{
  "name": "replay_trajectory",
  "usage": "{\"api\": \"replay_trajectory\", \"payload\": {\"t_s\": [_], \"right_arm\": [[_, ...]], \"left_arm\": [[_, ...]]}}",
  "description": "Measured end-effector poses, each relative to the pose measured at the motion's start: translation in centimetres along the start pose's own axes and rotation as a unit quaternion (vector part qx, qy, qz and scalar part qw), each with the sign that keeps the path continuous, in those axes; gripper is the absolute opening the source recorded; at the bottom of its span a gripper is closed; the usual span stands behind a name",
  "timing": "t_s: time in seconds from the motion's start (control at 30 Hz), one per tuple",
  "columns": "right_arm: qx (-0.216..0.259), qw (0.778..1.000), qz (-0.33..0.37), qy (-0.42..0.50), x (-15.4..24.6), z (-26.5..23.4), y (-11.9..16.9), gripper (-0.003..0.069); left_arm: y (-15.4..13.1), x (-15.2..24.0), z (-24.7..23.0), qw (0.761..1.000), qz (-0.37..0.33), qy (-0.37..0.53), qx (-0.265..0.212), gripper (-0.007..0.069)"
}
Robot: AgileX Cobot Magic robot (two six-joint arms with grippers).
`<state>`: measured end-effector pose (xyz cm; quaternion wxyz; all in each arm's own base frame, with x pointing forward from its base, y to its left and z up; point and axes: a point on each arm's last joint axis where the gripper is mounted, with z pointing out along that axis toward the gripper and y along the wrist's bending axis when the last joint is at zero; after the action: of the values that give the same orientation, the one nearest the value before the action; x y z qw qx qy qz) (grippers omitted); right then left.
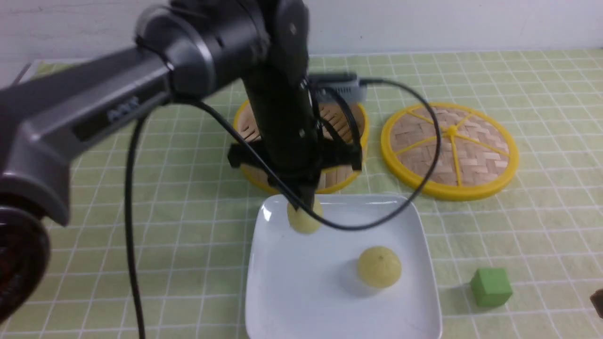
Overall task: Put the steamed buns into the plate on the green tablecloth.
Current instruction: 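Carry the bun from the bamboo steamer to the plate with the left gripper, then reach into the bamboo steamer and grasp a bun with the left gripper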
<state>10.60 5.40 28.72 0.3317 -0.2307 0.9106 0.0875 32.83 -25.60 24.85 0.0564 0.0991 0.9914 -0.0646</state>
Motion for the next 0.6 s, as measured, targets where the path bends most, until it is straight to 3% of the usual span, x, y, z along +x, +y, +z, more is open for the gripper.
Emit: {"api": "replay_trajectory", "payload": {"t_s": [0.27,0.4,0.47,0.53,0.6], "right_arm": [[0.0,1.0,0.0,0.0,0.0,0.0,0.0,0.0001],[0.0,1.0,0.0,0.0,0.0,0.0,0.0,0.0001],[0.0,1.0,0.0,0.0,0.0,0.0,0.0,0.0003],[0.0,1.0,0.0,0.0,0.0,0.0,0.0,0.0003],[0.0,1.0,-0.001,0.0,0.0,0.0,0.0,0.0005]], "left_arm": [[-1.3,0.0,3.1,1.0,0.006,0.009,-0.011,0.0378],[-0.6,-1.8,1.0,1.0,-0.006,-0.027,-0.003,0.0429],[0.2,-3.0,-0.4,0.998,-0.02,-0.052,0.004,0.0419],[1.9,-4.7,-2.1,0.995,-0.046,-0.081,0.018,0.0354],[4.1,-6.6,-3.4,0.991,-0.074,-0.101,0.04,0.0207]]}}
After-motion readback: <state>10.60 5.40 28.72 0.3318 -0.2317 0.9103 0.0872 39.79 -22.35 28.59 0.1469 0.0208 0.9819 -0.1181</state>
